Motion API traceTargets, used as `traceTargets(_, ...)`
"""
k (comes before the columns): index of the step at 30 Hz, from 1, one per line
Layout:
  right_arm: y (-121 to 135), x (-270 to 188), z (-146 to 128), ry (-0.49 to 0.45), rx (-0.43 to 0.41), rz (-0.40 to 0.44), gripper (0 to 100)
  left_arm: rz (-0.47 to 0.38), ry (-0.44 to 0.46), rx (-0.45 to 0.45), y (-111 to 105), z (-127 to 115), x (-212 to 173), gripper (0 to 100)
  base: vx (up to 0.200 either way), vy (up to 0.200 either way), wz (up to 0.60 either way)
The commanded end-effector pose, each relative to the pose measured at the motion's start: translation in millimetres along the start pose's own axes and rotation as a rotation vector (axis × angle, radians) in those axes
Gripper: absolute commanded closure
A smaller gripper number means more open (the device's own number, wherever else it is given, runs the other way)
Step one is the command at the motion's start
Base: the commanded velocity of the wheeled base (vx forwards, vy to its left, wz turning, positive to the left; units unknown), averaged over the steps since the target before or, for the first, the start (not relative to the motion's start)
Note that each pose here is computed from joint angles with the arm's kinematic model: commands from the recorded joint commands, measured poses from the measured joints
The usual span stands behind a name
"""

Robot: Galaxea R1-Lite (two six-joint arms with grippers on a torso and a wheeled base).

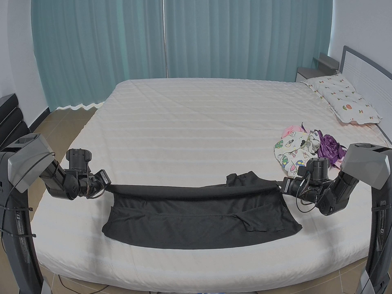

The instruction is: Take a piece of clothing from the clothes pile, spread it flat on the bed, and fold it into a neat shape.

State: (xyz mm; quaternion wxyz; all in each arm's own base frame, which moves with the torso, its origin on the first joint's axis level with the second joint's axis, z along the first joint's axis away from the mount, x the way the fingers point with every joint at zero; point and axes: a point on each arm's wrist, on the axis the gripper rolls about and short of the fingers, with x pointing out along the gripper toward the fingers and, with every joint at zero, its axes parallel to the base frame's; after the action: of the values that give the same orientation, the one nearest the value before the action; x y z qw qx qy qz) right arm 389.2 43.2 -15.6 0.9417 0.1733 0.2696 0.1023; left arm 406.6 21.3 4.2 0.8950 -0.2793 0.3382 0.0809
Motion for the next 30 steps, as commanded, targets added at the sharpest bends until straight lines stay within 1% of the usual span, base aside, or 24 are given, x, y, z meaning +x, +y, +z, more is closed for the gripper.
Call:
traceTargets(1, -5.8, -6.9, -13.0, 0.05, 0.003, -0.022, 100, 0.024, 0.041, 0.018, 6.9, -11.9, -2.4, 100, 0.0, 0.0, 0.0)
traceTargets(6, -9.9, -8.3, -25.8, 0.095, -0.01, -0.034, 100, 0.04, 0.078, 0.042, 11.0, -23.1, -1.9, 100, 0.0, 0.0, 0.0)
traceTargets(9, -10.7, -7.4, -27.6, 0.1, -0.009, -0.036, 100, 0.043, 0.083, 0.046, 11.9, -24.6, -1.8, 100, 0.0, 0.0, 0.0)
traceTargets(11, -11.9, -2.6, -36.5, 0.125, -0.009, -0.039, 100, 0.053, 0.104, 0.06, 15.2, -30.6, 1.0, 100, 0.0, 0.0, 0.0)
traceTargets(17, -12.9, 1.3, -44.1, 0.147, -0.008, -0.041, 100, 0.054, 0.122, 0.065, 14.2, -36.4, 4.0, 100, 0.0, 0.0, 0.0)
traceTargets(18, -12.9, 1.3, -43.9, 0.146, -0.009, -0.04, 0, 0.054, 0.122, 0.065, 14.2, -36.4, 4.0, 0, 0.0, 0.0, 0.0)
traceTargets(23, -7.6, -0.6, -37.5, 0.124, -0.003, -0.025, 0, 0.054, 0.139, 0.07, 12.5, -42.3, 5.2, 0, 0.0, 0.0, 0.0)
traceTargets(26, -2.7, -7.1, -20.6, 0.069, 0.002, -0.011, 0, 0.054, 0.139, 0.064, 11.5, -42.9, 4.4, 0, 0.0, 0.0, 0.0)
traceTargets(30, 2.3, -11.1, -4.3, 0.02, 0.027, 0.011, 0, 0.057, 0.13, 0.049, 13.2, -39.4, 1.8, 0, 0.0, 0.0, 0.0)
